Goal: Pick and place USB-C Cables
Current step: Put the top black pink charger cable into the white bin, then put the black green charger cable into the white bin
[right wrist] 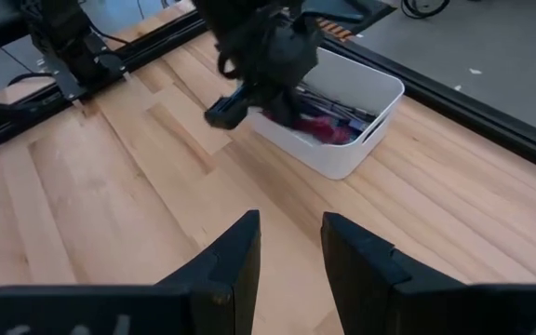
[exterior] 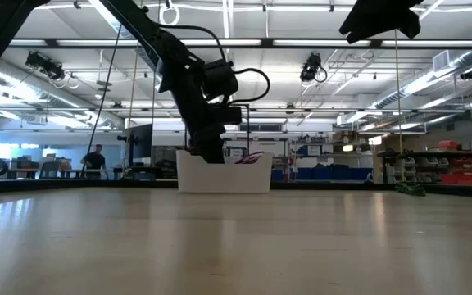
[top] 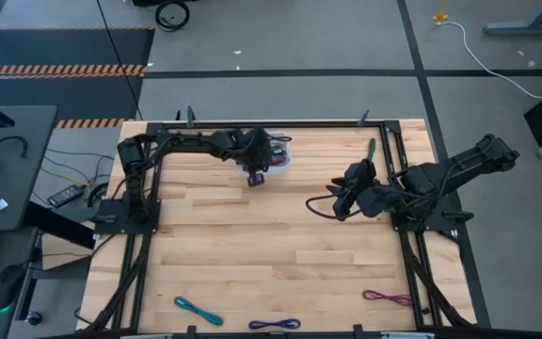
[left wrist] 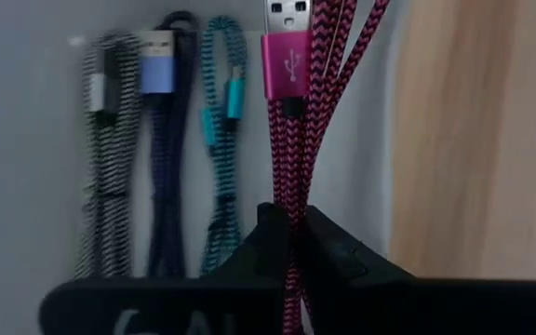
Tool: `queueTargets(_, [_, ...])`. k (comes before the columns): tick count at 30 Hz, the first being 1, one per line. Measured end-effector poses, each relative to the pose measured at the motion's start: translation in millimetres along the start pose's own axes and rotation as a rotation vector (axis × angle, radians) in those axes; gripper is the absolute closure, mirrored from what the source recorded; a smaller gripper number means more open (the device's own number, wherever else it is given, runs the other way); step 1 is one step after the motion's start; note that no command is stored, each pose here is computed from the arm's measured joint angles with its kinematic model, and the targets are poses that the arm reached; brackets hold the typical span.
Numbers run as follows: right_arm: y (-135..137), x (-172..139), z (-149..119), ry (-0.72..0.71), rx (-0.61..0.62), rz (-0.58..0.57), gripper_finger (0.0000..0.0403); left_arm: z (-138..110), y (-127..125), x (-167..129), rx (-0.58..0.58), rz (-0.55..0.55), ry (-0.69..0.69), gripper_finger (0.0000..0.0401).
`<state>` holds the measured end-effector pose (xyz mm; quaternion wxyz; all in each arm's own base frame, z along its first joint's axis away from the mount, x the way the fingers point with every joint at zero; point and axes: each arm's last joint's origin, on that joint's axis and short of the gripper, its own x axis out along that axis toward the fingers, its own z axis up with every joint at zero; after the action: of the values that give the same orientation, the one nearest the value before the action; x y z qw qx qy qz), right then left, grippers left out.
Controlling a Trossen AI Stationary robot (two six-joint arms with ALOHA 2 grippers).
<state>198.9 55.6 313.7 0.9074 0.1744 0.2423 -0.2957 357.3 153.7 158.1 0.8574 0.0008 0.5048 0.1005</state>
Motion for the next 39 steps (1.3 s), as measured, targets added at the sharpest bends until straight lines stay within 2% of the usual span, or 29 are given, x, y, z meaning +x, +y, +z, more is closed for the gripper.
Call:
queueTargets(8, [-1, 1, 1, 0.0, 0.005, -0.006, 0.0281, -1, -9, 4, 0.016, 0.058, -0.02, 0.0335])
queueTargets(15, [-1, 1, 1, 0.0, 0.005, -0.005, 0.0281, -2, -8, -1, -0.068, -0.051, 0.027, 0.0251])
queueTargets(19, [-1, 1, 1, 0.001, 0.001, -0.005, 0.0281, 19, -4, -25, -0.123, -0.07, 0.07, 0.0211])
queueTargets(22, [-1, 1, 1, 0.002, -0.001, -0.005, 0.0281, 43, -2, -50, -0.133, -0.074, 0.067, 0.0195])
queueTargets(26, [-1, 2, 0, 0.045, -0.012, 0.021, 0.0281, 77, -4, -92, -0.133, -0.074, 0.019, 0.0192])
queueTargets(31, [-2, 3, -5, 0.202, -0.037, 0.119, 0.0281, 107, -20, -144, -0.1, -0.069, -0.075, 0.0208])
queueTargets(33, [-2, 3, -7, 0.271, -0.027, 0.154, 0.0281, 108, -29, -161, -0.072, -0.058, -0.123, 0.0218])
queueTargets(36, [-3, 3, -11, 0.356, -0.023, 0.175, 0.0281, 99, -42, -172, -0.061, -0.043, -0.15, 0.0232])
queueTargets(39, [-8, 3, -17, 0.415, 0.025, 0.104, 0.0281, 82, -55, -176, -0.108, -0.041, -0.171, 0.0246])
